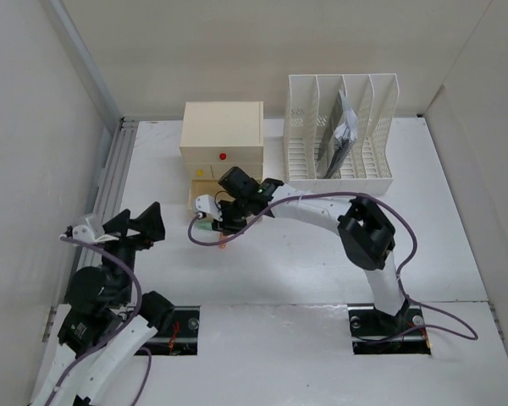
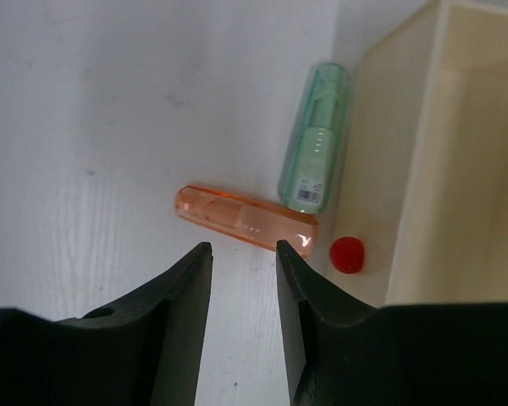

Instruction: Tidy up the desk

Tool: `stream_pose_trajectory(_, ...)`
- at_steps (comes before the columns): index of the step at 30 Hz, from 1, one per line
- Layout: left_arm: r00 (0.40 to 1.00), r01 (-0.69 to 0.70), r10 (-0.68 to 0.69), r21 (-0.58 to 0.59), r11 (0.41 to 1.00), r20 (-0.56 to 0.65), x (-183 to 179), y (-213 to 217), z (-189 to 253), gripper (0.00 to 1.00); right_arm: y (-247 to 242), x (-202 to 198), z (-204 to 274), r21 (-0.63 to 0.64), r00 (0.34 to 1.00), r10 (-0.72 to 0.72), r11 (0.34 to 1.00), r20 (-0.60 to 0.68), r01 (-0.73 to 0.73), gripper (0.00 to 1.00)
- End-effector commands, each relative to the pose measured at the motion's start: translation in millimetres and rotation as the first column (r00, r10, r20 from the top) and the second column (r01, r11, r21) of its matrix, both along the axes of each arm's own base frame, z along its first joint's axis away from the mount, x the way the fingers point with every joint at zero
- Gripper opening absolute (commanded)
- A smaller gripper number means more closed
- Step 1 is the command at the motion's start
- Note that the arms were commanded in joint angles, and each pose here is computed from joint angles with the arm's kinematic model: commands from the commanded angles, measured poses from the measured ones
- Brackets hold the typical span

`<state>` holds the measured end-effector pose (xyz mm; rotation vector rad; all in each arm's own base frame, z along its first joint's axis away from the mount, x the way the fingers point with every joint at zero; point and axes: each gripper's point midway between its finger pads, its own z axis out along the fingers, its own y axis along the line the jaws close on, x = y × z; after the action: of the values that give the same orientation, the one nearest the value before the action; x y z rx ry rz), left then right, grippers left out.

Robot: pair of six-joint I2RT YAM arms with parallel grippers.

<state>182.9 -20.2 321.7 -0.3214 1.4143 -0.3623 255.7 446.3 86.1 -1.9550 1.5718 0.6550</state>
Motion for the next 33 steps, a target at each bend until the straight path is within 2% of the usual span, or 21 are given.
stream_pose_trajectory(1,0.997,-0.049,0.052,-0.042,0.998,0.059,-4,13,16,0.82,32,31,27,0.116,0.979,-0.194,0.976,0.058,0.186,0.42)
stream_pose_trajectory(5,0.994,-0.070,0.076,-0.072,0.995,0.073,-8,20,18,0.82,43,42,22,0.117,0.962,-0.266,0.959,0.059,0.258,0.42)
stream_pose_trajectory(13,0.993,-0.069,0.076,-0.084,0.994,0.087,-10,21,19,0.82,63,21,-3,0.072,0.969,-0.246,0.967,0.036,0.243,0.43)
stream_pose_trajectory(19,0.993,-0.071,0.078,-0.081,0.994,0.094,-12,22,20,0.82,62,26,-16,0.041,0.951,-0.307,0.951,0.023,0.306,0.46)
stream_pose_trajectory(27,0.992,-0.061,0.070,-0.084,0.995,0.103,-14,22,21,0.82,57,48,-21,0.047,0.898,-0.427,0.904,0.108,0.424,0.47)
stream_pose_trajectory(33,0.992,-0.061,0.070,-0.084,0.995,0.103,-14,22,21,0.82,54,52,-35,0.005,0.889,-0.440,0.897,0.125,0.443,0.50)
